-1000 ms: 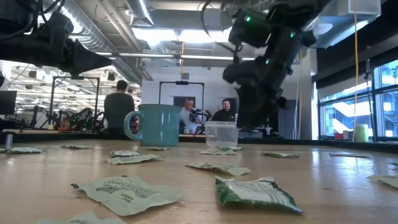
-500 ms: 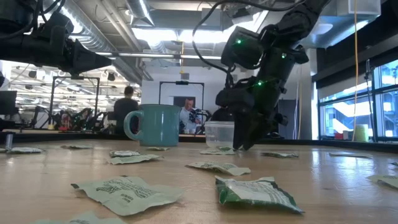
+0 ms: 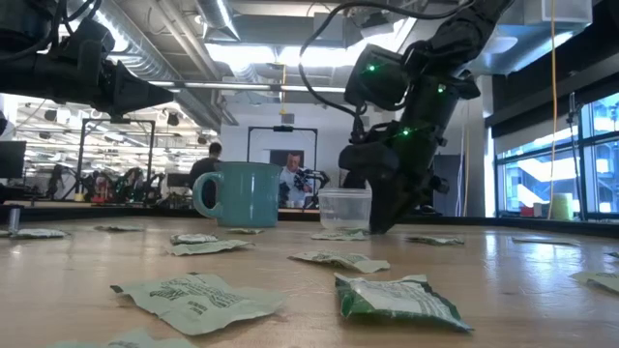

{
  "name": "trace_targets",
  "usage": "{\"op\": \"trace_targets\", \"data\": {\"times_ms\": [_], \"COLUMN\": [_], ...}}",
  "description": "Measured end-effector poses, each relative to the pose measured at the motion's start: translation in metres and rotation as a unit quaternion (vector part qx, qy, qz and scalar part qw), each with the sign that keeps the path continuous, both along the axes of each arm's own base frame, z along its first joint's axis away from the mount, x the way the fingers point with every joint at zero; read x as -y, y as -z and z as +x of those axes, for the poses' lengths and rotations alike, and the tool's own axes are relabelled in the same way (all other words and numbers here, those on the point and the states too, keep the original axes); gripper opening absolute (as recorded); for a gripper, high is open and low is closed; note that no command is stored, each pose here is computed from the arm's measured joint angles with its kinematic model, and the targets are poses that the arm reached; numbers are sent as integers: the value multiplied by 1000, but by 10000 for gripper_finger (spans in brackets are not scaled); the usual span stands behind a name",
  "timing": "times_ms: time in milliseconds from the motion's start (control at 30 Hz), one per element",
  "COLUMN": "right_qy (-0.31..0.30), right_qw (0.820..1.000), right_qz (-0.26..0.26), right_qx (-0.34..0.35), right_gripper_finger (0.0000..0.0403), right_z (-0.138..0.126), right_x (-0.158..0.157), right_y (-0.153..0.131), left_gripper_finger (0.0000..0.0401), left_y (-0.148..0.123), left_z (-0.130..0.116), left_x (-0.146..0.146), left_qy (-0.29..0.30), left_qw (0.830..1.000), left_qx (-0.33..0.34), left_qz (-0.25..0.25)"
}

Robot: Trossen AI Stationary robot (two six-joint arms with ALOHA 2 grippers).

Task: Pick and place items into bin
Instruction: Put the green stevia packet into the transparent bin

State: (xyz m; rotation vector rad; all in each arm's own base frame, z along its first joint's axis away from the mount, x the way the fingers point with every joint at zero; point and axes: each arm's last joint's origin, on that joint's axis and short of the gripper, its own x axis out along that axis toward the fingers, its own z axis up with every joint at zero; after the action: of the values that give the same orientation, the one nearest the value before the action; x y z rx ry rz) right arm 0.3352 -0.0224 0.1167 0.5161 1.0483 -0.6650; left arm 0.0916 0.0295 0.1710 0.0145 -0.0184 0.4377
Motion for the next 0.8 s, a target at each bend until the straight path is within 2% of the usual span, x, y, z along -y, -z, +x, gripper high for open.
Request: {"op": "trace_targets", "data": {"times_ms": [167, 433, 800], "right_qy": [-14, -33, -53], "right_qw": [1000, 999, 995], "right_qz": [-21, -21, -58], "right_qx": [-10, -24, 55], "right_gripper_finger": [8, 3, 1], "right_z": [-1, -10, -24], "right_x": [0, -1, -1], "right_y": [1, -14, -75], "left_gripper_finger": [20, 20, 20], "left_y": [0, 0, 0], "left_z": [0, 0, 0], "left_x": [0, 0, 0], "left_qy": [0, 0, 0], "left_qw": [1000, 1000, 1000], "left_qx": [0, 0, 0], "left_qz": [0, 0, 0]}}
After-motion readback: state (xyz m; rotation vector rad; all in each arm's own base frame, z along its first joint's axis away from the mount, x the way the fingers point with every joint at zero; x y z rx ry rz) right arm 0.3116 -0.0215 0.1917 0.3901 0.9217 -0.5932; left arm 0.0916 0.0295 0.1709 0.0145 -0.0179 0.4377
